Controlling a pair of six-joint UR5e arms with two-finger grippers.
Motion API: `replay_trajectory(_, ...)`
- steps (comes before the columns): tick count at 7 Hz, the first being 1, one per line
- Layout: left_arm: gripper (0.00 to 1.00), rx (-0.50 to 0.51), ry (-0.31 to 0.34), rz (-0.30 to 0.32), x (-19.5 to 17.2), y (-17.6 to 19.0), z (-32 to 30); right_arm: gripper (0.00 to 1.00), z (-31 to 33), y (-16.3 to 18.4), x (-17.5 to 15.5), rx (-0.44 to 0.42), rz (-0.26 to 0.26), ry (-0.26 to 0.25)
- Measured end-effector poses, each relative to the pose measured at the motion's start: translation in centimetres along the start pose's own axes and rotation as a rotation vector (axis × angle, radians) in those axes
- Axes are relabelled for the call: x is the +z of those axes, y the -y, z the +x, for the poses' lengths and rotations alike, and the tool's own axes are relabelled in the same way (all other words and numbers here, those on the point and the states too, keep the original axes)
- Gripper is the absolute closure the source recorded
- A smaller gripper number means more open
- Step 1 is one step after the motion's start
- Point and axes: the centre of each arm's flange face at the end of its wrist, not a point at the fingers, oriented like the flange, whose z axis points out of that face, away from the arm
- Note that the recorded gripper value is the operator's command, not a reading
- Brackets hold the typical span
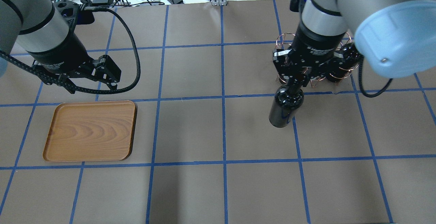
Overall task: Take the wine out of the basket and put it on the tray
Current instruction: 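Swing the bottle upright and carry it toward the table center with the right gripper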
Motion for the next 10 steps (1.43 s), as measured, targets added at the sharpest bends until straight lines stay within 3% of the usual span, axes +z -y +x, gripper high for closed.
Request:
replay_trajectory(4,0.00,0.000,0.001,0.001,0.0,0.0,0.0,0.93,-10.5,1.8,1.6,0.047,0.013,0.026)
replay_trajectory(8,0.00,-0.003,0.002,0.003,-0.1,0.0,-0.2,0.93,-17.2,0.9,5.0,0.074,0.023,0.023)
replay_trajectory(10,0.00,-0.009,0.001,0.009,-0.2,0.1,-0.4,0.93,-18.6,1.7,5.8,0.077,0.056,0.025)
